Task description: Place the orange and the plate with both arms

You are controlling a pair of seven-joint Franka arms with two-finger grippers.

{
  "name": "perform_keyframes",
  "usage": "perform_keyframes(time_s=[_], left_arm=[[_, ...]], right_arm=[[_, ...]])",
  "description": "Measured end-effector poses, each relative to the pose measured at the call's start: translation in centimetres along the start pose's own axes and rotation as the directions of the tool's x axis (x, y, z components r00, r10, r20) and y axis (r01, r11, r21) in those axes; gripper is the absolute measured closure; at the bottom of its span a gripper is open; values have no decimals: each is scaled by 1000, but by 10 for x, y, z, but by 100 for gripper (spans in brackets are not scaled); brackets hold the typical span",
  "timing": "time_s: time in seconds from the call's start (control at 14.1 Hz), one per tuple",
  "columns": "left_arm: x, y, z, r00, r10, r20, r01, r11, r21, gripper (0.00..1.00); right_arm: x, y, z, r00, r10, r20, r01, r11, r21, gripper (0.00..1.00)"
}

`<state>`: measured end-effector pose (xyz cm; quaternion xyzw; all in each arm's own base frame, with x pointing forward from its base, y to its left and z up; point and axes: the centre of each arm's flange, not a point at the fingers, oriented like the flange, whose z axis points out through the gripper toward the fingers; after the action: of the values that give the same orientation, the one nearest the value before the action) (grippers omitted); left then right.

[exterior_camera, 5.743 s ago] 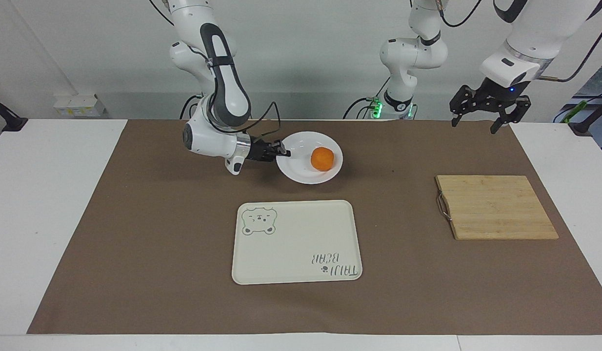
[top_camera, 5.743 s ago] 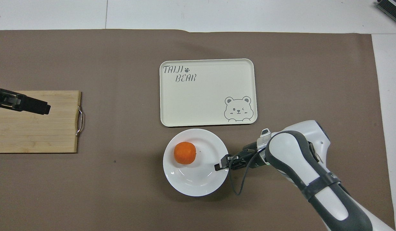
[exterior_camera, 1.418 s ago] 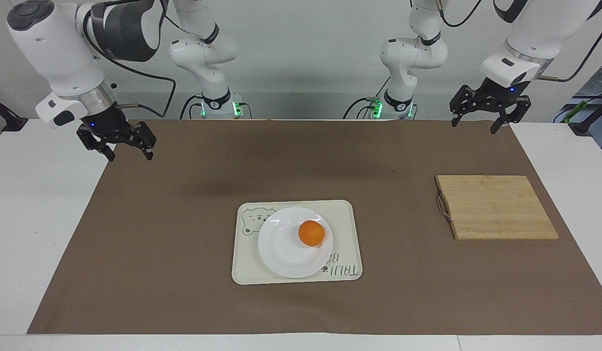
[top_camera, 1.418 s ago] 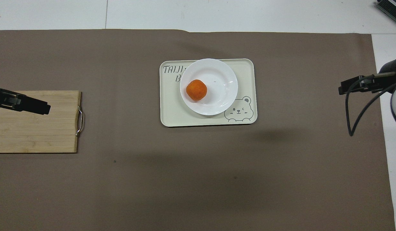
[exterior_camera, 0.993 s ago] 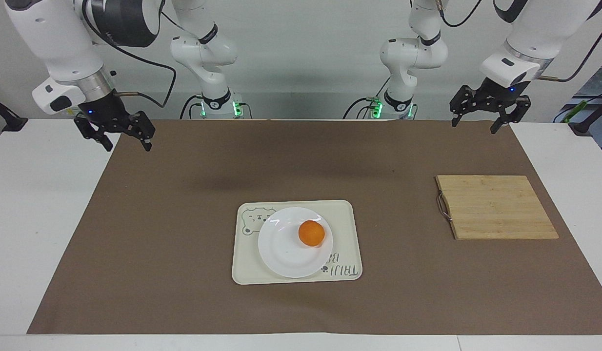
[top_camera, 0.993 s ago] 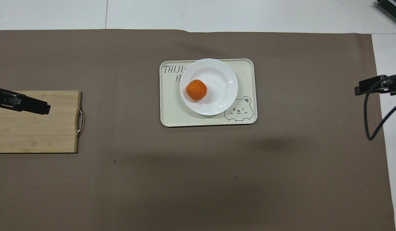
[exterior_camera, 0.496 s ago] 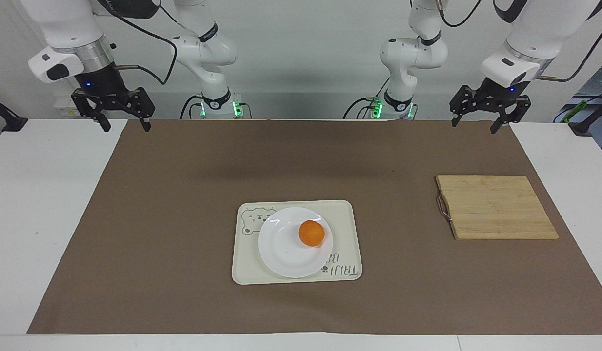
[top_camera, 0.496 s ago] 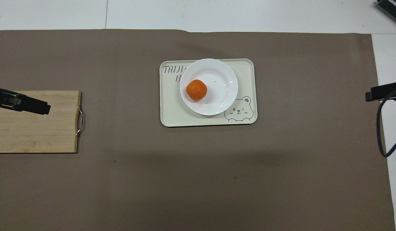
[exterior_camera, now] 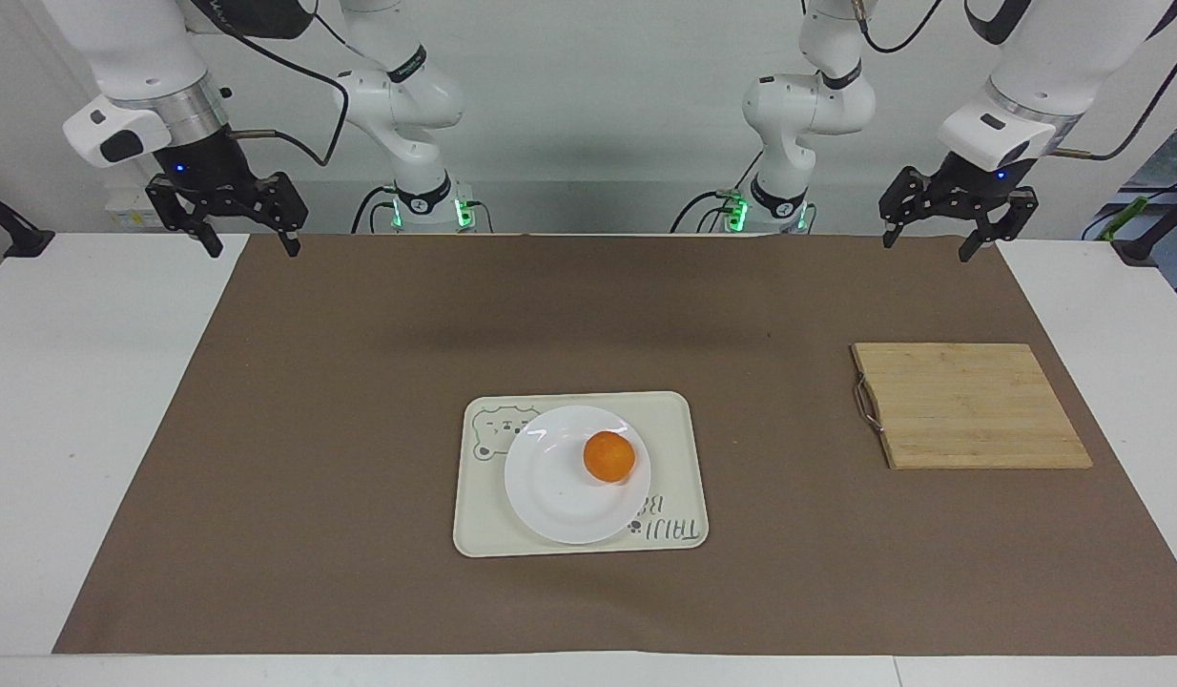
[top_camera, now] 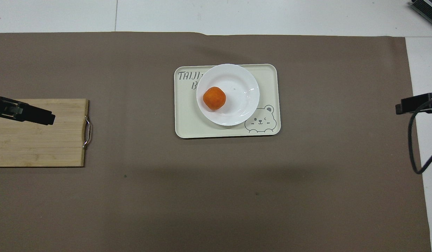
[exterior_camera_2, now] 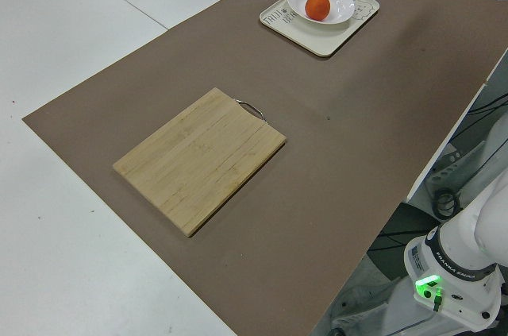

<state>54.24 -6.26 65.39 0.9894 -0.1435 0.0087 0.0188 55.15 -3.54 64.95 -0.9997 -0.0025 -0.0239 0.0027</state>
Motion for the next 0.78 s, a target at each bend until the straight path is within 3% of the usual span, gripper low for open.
perform_keyframes(time_s=[0.43,0.78], left_arm=[[0,0,0,1000,0,0,0,1000,0,0],[0,0,0,1000,0,0,0,1000,0,0]], right_arm=[[-6,-3,3,998,-36,50,35,999,5,0],[-9,-3,1,998,-36,55,36,999,6,0]])
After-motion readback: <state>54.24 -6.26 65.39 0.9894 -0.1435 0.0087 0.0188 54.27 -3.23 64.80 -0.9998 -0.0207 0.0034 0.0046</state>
